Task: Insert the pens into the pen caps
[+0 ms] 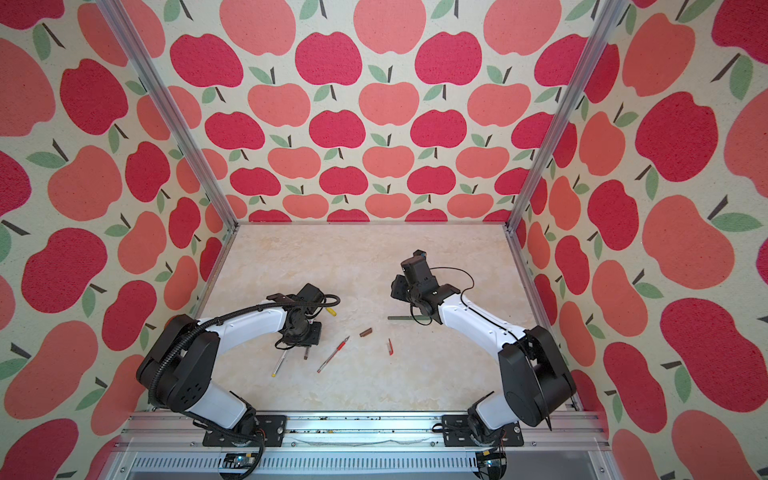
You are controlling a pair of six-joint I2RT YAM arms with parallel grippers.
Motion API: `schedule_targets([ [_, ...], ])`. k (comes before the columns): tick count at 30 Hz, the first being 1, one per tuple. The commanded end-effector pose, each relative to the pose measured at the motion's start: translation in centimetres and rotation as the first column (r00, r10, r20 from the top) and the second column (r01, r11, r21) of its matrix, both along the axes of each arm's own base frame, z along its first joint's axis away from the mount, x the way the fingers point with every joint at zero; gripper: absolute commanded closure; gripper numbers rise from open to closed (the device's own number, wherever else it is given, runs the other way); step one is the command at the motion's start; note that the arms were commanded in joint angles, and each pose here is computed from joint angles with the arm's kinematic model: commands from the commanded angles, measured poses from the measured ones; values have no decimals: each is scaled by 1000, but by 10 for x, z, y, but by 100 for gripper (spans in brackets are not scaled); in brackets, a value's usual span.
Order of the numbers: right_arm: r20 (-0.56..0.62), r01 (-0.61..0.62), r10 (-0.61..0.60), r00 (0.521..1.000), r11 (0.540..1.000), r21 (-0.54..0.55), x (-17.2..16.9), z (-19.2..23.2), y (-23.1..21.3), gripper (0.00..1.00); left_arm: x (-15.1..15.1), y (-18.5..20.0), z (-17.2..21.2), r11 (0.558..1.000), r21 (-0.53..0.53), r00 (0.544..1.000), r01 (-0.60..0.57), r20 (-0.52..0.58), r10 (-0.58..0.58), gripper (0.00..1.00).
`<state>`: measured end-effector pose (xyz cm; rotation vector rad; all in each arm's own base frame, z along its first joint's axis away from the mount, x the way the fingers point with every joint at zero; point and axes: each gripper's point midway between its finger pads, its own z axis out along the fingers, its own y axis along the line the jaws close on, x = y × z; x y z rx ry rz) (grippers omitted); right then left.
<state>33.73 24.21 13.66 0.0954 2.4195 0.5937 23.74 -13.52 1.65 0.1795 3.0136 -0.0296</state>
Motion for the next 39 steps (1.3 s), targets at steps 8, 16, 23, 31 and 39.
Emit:
schedule_targets([
  [8,-140,203,-207,968,978,-43,-18,2,-15,54,-1,-9,-7,999,-47,1000,17,-3,-17,100],
  [16,-106,236,-241,965,970,-54,-18,30,-7,54,25,-24,46,987,-145,971,66,237,-30,100],
  [23,-210,298,-290,934,955,3,-36,26,14,53,40,-23,136,972,-148,817,181,573,-65,100],
  [31,-373,354,-339,864,935,-30,-60,6,53,52,38,-3,205,971,-71,578,228,813,-76,100],
  [39,-487,407,-411,771,906,-120,-76,-23,70,55,30,-3,211,967,-25,542,255,832,-121,100],
])
